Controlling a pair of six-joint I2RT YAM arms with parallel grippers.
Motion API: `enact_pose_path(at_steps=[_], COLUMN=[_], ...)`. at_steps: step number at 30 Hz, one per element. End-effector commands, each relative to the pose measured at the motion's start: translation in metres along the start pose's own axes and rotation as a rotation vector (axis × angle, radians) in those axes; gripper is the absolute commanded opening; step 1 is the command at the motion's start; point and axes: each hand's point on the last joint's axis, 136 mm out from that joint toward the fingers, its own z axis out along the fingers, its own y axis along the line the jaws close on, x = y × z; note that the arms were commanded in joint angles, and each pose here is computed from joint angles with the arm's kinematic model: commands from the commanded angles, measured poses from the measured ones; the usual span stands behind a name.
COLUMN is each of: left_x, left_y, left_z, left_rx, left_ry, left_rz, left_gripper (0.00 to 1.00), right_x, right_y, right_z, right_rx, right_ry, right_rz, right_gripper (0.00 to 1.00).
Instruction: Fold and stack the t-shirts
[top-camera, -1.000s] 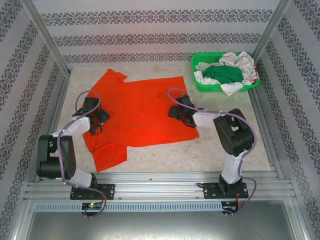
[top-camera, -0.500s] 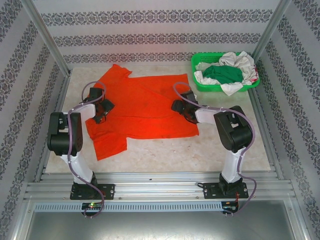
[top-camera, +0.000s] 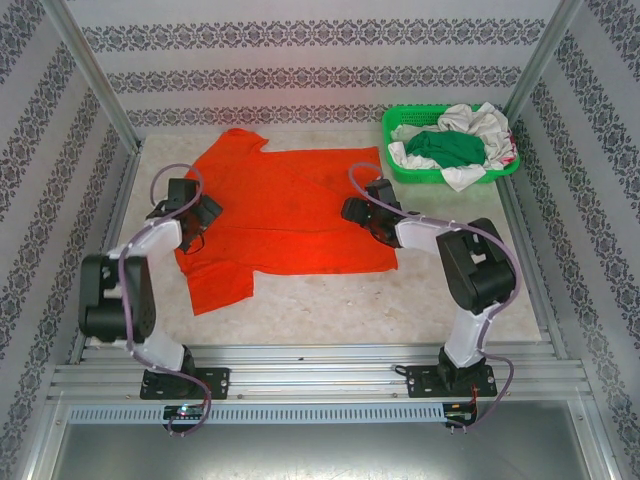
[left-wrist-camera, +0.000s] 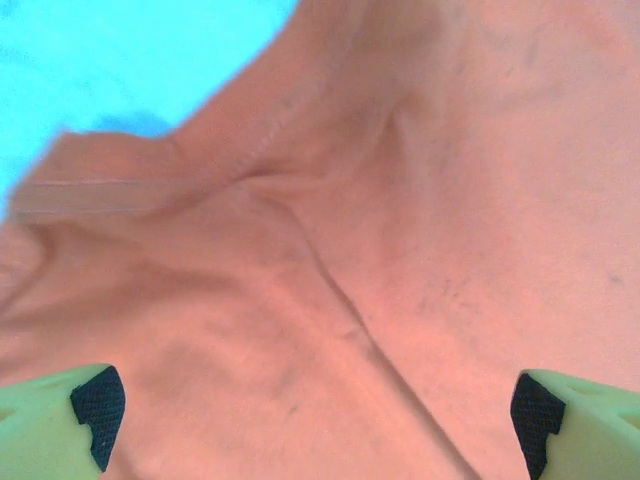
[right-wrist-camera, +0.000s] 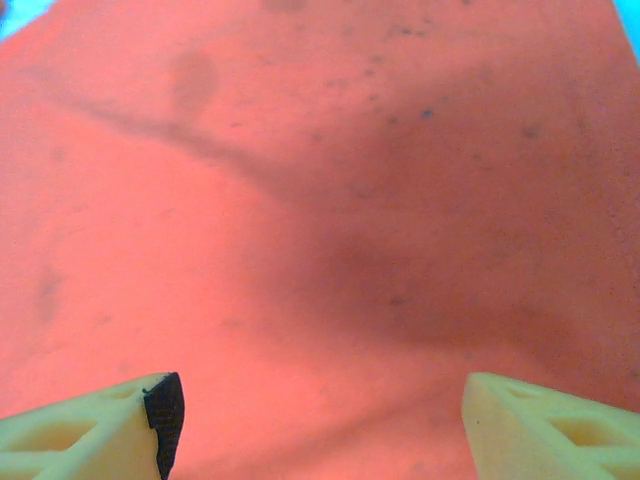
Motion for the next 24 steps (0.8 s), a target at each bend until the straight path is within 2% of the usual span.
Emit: enact_pose_path(at_steps=[1,6,10,15,24], left_x=[0.002,0.056,0.092,0.114,0.116], left_y=[0.037,0.084,0.104,0.119,0.126], left_z=[-0.031,-0.058,-0.069,-0.069,-0.051], left_rx=[-0.090,-0.180,-0.207,-0.270,-0.365], left_ry=[-0.048,0.091,0.197,0.255,0.269], left_rz=[-0.050,-0.185,-0.274,-0.313,-0.313], left_gripper=[1.00,0.79,0.64,0.57,0.52], right_x=[0.006,0.027,0.039,0.044,0.044], right_y=[0.030,0.038,0.038,0.037,0.041], right_z=[-0.022,-0.044,-0.052,-0.050,-0.044], right_rx=[-0.099,-0.132,-0.133,-0.124,-0.140], right_ry=[-0.006,0.019,0.037,0.052,0.065], right_rz=[-0.049,-0.064,-0.068,-0.072,-0.057], right_gripper=[0.74,0.74,0.74,0.74,0.74])
